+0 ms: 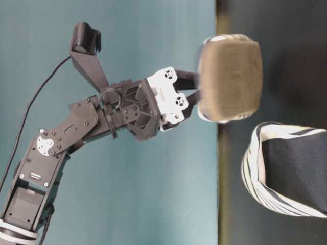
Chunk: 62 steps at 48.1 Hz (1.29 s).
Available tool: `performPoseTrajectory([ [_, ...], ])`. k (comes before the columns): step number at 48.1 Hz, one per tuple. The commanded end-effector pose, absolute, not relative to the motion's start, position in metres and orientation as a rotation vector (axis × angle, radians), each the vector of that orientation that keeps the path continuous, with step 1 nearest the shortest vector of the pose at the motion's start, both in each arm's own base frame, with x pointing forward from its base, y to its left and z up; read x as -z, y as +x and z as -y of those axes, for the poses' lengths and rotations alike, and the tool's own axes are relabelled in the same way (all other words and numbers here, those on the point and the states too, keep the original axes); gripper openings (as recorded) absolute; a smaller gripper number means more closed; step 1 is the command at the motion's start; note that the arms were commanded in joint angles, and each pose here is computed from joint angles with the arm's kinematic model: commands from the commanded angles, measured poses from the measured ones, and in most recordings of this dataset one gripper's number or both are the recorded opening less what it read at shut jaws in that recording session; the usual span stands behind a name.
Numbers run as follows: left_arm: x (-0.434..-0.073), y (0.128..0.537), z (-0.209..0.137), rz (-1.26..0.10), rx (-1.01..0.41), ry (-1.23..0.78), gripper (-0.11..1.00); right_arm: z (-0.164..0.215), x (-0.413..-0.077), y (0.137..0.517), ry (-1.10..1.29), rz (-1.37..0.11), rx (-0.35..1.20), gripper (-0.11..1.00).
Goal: Arrange the slippers with the left arm.
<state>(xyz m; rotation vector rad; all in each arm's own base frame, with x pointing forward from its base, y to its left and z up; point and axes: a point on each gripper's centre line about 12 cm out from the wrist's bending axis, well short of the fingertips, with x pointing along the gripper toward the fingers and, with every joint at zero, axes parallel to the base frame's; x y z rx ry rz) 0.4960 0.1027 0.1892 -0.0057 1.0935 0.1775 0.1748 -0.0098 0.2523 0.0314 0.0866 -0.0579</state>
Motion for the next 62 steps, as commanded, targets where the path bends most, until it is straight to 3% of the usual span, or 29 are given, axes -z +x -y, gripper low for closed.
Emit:
performPoseTrajectory([
  [1, -0.196, 0.498, -0.1, -1.071, -0.177, -0.012, 0.43, 0.01, -0.255, 0.176, 0.04, -0.079, 0.059, 0.0],
  [7, -0.196, 0.499, -0.098, -1.069, -0.185, -0.028, 0.78, 0.01, -0.254, 0.176, 0.04, -0.08, 0.059, 0.0],
  [11, -0.197, 0.498, -0.097, -1.07, -0.184, -0.029, 0.86, 0.01, -0.255, 0.176, 0.04, -0.079, 0.057, 0.0],
  [19, -0.203, 0.5, -0.084, -1.057, -0.157, -0.004, 0.86, 0.01, -0.254, 0.176, 0.04, -0.077, 0.057, 0.0],
  [32, -0.252, 0.486, -0.047, -0.911, -0.057, 0.116, 0.86, 0.01, -0.254, 0.176, 0.04, -0.08, 0.059, 0.0],
  [42, -0.275, 0.449, -0.027, -0.739, -0.011, 0.178, 0.86, 0.009, -0.254, 0.176, 0.04, -0.08, 0.056, 0.0],
  [62, -0.269, 0.368, -0.019, -0.447, -0.012, 0.175, 0.86, 0.009, -0.25, 0.176, 0.041, -0.106, 0.056, 0.0],
])
